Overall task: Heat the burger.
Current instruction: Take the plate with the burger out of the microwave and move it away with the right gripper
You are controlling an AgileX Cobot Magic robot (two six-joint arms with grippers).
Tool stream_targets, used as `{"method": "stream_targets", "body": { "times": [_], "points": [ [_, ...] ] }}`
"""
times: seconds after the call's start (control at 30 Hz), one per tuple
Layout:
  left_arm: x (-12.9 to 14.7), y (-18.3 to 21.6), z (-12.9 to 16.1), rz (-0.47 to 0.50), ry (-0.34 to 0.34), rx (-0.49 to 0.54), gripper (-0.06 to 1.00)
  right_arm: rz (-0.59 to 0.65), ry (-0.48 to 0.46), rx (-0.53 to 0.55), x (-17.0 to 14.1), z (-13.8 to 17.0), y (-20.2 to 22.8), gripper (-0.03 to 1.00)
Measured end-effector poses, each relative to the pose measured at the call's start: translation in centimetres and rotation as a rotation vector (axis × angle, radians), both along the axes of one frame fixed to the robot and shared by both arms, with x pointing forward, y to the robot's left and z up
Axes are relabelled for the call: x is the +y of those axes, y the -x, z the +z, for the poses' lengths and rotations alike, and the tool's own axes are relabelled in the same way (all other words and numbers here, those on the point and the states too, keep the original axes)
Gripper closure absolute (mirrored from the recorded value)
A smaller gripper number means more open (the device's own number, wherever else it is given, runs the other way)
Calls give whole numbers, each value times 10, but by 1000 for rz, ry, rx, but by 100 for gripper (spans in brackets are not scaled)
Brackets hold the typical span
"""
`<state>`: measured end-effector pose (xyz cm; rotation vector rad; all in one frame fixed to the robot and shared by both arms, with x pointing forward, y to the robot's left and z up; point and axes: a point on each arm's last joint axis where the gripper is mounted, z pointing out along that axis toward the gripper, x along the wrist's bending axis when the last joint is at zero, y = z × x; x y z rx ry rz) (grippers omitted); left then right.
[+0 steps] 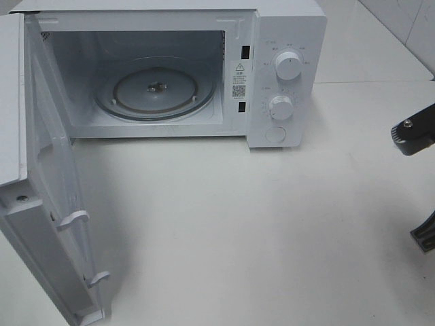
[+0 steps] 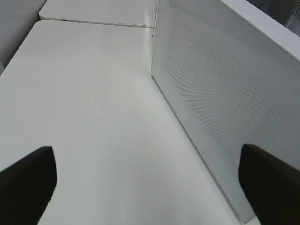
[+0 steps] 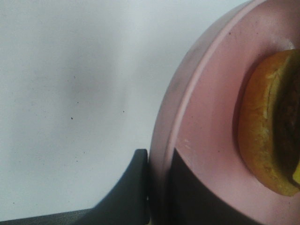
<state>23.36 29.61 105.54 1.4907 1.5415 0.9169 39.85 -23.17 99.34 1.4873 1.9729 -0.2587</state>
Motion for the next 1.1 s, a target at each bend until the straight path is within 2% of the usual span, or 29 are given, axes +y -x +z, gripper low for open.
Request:
{"method": "stream_targets", "body": {
  "times": [0.17, 0.27, 0.53, 0.73, 1.1],
  "points": [
    [0, 0, 0, 0, 0, 0, -3, 1, -11, 1, 0, -7, 1, 91],
    [0, 0, 0, 0, 0, 0, -3, 3, 25, 25, 2, -14, -2, 91],
    [0, 0, 0, 0, 0, 0, -3, 15, 11, 42, 12, -32, -11, 91],
    [0, 0, 0, 0, 0, 0, -3, 3, 38, 40, 13, -40, -16, 91],
    [0, 0, 0, 0, 0, 0, -3, -57, 32, 83, 1, -61, -27, 91]
  ]
}}
